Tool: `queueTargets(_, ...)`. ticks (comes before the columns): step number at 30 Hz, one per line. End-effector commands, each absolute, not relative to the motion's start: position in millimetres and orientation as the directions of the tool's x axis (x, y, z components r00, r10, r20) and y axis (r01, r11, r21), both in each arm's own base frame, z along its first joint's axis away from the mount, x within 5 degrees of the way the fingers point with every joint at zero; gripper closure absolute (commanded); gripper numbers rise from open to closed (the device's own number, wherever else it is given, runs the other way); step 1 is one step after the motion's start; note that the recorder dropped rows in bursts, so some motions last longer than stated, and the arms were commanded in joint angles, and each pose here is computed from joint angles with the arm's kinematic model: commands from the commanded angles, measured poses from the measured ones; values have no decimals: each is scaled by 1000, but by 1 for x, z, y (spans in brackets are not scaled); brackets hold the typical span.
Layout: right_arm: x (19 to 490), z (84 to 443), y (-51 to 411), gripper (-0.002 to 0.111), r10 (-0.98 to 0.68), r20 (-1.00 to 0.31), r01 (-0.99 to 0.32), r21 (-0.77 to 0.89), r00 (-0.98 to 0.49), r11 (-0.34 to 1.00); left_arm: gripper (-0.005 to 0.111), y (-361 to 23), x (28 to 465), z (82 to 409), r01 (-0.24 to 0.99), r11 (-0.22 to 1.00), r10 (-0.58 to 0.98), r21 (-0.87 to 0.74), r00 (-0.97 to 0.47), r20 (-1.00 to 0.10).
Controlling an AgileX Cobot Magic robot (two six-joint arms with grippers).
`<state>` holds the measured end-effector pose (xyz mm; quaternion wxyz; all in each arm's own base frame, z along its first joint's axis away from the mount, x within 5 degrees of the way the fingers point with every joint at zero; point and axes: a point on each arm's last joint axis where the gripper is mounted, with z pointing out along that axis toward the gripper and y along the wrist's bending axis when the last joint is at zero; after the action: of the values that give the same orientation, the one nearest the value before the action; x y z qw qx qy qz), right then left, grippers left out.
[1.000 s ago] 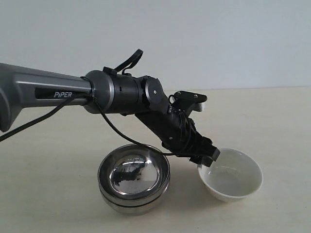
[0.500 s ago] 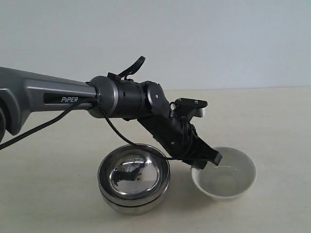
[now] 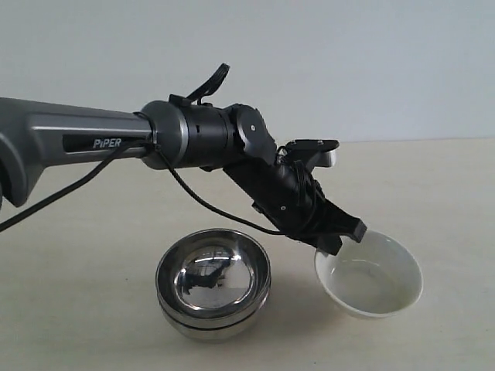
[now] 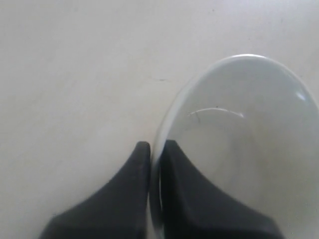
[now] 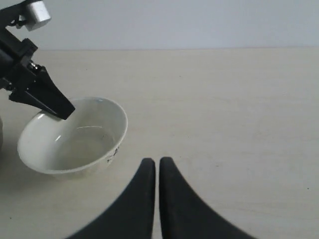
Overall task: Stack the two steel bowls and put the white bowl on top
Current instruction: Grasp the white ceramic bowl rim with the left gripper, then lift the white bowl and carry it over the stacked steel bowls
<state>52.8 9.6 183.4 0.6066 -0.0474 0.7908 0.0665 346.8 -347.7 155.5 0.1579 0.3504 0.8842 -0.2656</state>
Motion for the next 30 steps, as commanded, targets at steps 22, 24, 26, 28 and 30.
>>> queueTargets(22, 53, 183, 9, 108, 2, -968, -151, 42, -253, 988, 103, -259, 323, 275, 637, 669, 458, -383, -759, -462)
queueTargets(24, 53, 183, 9, 108, 2, -968, -151, 42, -253, 988, 103, -246, 320, 273, 614, 692, 434, -379, -774, -461)
queueTargets(26, 53, 183, 9, 108, 2, -968, -151, 42, -253, 988, 103, -232, 318, 271, 591, 714, 411, -377, -789, -457)
queueTargets(28, 53, 183, 9, 108, 2, -968, -151, 42, -253, 988, 103, -220, 315, 268, 582, 724, 410, -371, -795, -446)
queueTargets(30, 53, 183, 9, 108, 2, -968, -151, 42, -253, 988, 103, -207, 313, 265, 561, 740, 397, -371, -809, -433)
